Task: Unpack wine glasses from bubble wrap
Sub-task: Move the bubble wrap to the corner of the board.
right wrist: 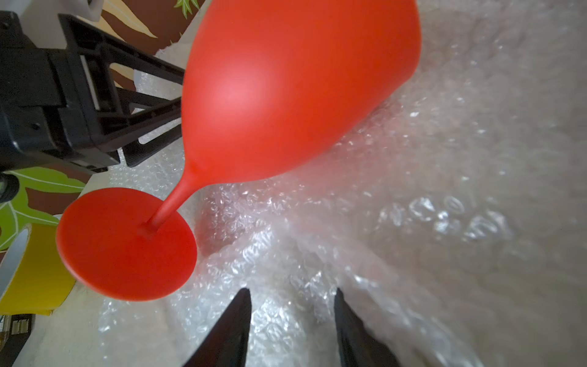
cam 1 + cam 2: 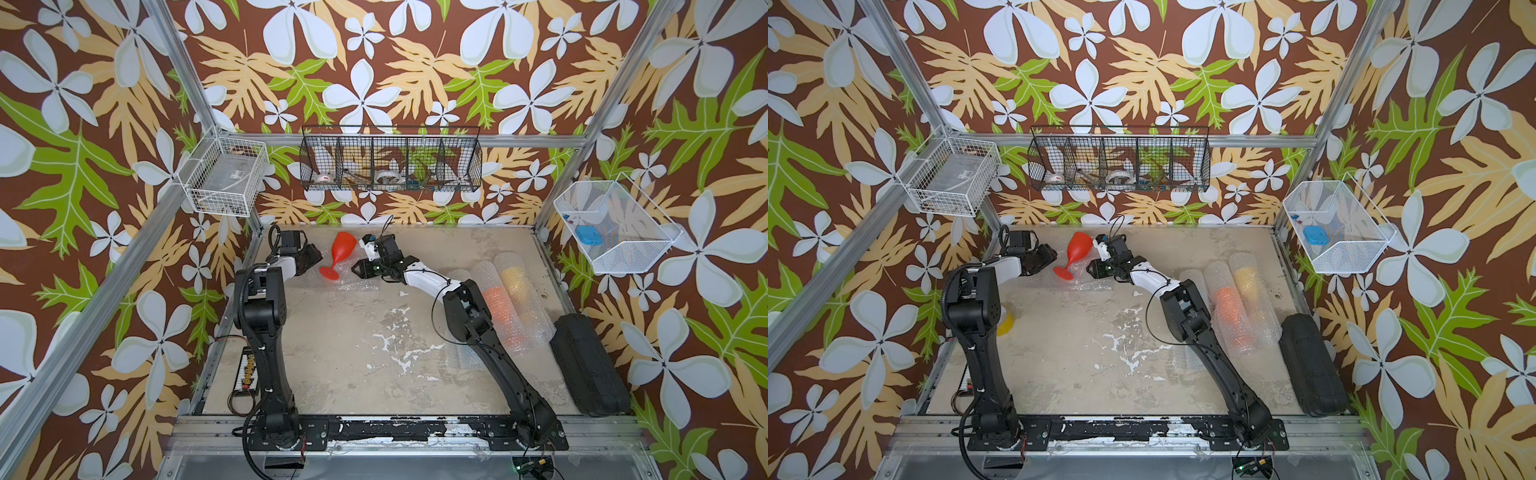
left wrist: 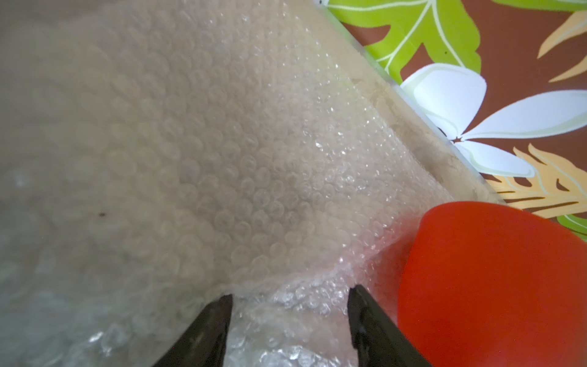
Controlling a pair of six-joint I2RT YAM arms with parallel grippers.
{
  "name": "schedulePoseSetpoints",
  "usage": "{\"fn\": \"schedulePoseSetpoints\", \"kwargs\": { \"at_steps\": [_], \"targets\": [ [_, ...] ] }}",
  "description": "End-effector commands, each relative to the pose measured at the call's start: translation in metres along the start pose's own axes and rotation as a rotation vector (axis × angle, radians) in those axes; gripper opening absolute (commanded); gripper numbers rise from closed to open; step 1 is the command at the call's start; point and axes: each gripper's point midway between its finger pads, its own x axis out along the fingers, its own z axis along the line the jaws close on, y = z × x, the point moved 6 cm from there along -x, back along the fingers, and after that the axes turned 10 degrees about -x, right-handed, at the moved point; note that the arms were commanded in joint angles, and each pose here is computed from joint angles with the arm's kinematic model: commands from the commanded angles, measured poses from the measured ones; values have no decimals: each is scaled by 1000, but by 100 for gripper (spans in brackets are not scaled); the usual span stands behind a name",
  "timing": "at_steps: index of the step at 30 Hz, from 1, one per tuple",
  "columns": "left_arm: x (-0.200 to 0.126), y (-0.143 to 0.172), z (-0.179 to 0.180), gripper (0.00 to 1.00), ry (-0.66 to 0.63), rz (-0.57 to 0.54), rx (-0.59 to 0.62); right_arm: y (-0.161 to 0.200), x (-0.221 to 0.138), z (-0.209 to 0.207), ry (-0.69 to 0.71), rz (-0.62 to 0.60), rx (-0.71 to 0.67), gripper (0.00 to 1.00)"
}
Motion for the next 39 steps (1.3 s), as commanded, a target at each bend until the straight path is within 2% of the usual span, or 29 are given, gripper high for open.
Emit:
{"fn": "schedulePoseSetpoints", "kwargs": {
  "at_steps": [1, 5, 9, 19, 27, 35, 39],
  "targets": [
    [5, 9, 29, 61, -134, 72, -35, 27, 7, -12, 48, 99, 65, 47],
    [4, -6, 28, 61, -127, 45, -46, 20, 9, -20, 58, 68, 76, 48],
    [-5, -7, 19, 61, -95, 50, -51, 17, 3, -14, 32, 77, 76, 47],
    [-45, 15, 20, 64, -47, 31, -54, 8, -44, 18, 17, 103, 31, 48],
    [-65, -1, 4, 69, -35, -12, -36, -1, -79, 33, 25, 93, 16, 50],
    [-67, -25, 37, 69, -210, -39, -45, 30, -97, 16, 140, 157, 52, 51],
    [-67, -31, 49, 69, -193, -38, -85, 49, -96, 10, 155, 186, 87, 51]
  ]
}}
